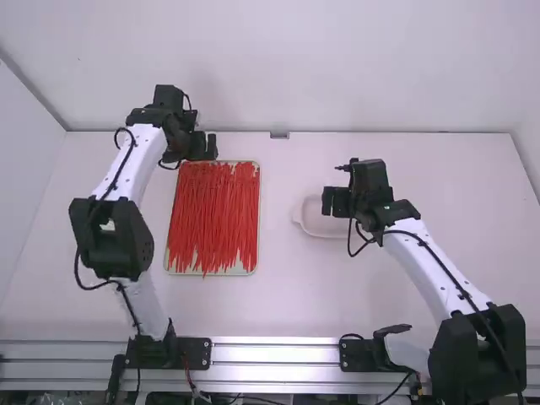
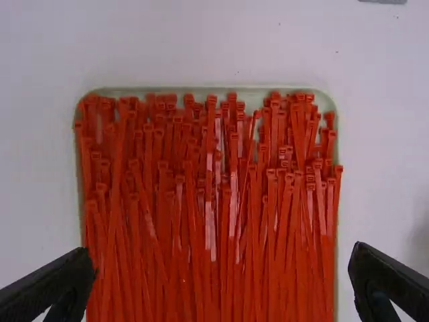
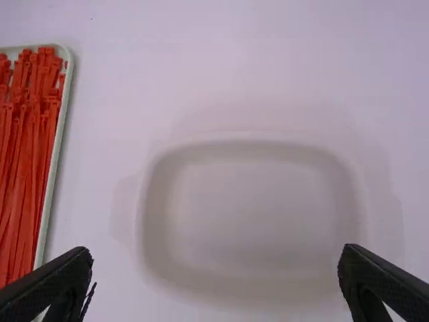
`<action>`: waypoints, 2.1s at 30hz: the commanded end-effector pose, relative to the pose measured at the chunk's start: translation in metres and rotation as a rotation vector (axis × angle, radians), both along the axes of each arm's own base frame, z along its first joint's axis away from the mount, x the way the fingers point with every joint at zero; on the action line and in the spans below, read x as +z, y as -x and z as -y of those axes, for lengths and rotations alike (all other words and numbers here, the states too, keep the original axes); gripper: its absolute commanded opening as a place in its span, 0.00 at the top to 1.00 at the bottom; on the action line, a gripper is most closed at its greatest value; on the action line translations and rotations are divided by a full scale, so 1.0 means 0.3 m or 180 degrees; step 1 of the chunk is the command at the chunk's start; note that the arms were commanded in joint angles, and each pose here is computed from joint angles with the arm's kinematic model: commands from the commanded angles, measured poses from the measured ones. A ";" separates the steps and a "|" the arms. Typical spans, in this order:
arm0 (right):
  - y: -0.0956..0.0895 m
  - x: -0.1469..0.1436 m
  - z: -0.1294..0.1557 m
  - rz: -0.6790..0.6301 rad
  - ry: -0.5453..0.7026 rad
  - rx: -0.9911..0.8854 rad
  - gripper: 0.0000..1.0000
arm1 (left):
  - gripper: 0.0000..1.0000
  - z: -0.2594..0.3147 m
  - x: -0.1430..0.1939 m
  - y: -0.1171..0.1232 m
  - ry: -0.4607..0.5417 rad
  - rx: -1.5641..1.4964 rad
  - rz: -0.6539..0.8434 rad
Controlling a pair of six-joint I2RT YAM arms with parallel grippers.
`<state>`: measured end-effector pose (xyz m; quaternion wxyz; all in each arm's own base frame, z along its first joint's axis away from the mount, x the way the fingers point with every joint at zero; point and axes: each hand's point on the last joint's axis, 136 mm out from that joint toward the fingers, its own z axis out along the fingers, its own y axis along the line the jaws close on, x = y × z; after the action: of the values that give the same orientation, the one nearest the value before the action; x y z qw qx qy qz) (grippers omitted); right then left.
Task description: Fasten the cable tie
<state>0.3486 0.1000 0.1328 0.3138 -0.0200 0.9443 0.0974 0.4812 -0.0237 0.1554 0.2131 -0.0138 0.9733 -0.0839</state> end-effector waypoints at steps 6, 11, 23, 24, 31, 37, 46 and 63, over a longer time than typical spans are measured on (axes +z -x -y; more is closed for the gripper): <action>-0.019 0.034 -0.010 0.0073 -0.0026 0.0030 0.02 | 0.01 0.057 -0.070 -0.101 0.0105 -0.0218 0.0078; -0.020 0.036 -0.011 0.0087 -0.0016 0.0049 0.02 | 0.01 0.134 -0.128 -0.137 0.0120 -0.0515 0.0140; -0.020 0.035 -0.011 0.0089 0.0006 0.0074 0.02 | 0.01 0.204 -0.259 -0.212 -0.0220 -0.0528 0.0216; -0.019 0.035 -0.011 0.0088 0.0008 0.0076 0.02 | 0.01 0.197 -0.277 -0.218 -0.0211 -0.0499 0.0200; -0.018 0.033 -0.010 0.0080 0.0009 0.0075 0.02 | 0.01 0.154 -0.354 -0.225 -0.0190 -0.0374 0.0084; -0.018 0.033 -0.010 0.0079 0.0010 0.0074 0.02 | 0.04 0.166 -0.380 -0.238 -0.0191 -0.0396 0.0155; -0.018 0.033 -0.010 0.0077 0.0009 0.0074 0.02 | 0.28 0.165 -0.451 -0.215 -0.0190 -0.0398 0.0129; -0.017 0.032 -0.010 0.0075 0.0010 0.0074 0.02 | 0.58 0.215 -0.474 -0.194 -0.0176 -0.0480 0.0094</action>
<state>0.3480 0.1012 0.1326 0.3134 -0.0320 0.9441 0.0969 0.5453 -0.0818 0.0222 0.2337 0.0648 0.9675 -0.0717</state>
